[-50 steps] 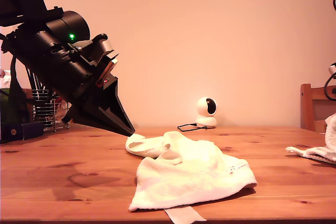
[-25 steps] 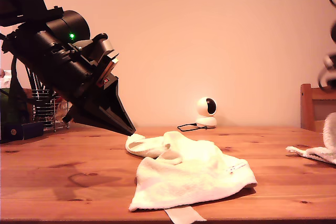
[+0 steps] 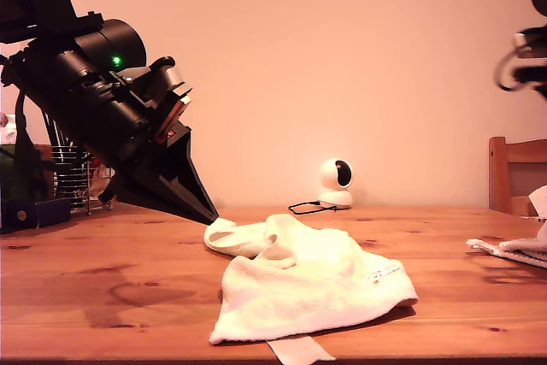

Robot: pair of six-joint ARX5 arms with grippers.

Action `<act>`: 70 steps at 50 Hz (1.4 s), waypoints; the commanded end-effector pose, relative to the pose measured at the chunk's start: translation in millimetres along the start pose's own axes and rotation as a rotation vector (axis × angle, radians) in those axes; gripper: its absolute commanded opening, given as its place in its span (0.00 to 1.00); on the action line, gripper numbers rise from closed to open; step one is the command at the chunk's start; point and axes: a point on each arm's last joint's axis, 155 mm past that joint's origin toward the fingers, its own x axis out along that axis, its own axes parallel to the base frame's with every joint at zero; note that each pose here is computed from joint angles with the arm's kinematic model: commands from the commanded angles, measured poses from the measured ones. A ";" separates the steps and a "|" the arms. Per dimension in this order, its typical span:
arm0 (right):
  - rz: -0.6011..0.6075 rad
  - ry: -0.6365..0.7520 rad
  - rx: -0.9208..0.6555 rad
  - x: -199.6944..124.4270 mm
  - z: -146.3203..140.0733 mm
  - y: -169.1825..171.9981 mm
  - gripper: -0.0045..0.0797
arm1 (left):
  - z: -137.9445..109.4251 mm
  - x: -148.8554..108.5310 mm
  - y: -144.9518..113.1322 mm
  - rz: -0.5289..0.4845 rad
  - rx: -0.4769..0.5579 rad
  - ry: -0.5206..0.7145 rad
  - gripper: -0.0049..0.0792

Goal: Fold the tea towel in front of you. After folding it, place it to the right side.

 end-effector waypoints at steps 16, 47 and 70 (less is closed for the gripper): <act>0.230 -0.158 -0.473 0.2 26.5 131.0 0.39 | -34.8 18.8 -32.6 -0.080 0.109 0.133 0.36; 0.364 -0.311 -0.571 -15.6 48.2 181.8 0.39 | -62.2 53.7 -40.0 0.232 0.708 0.324 0.62; 0.412 -0.329 -0.578 -20.1 49.0 190.3 0.39 | -73.3 66.7 -35.0 0.219 0.726 0.362 0.62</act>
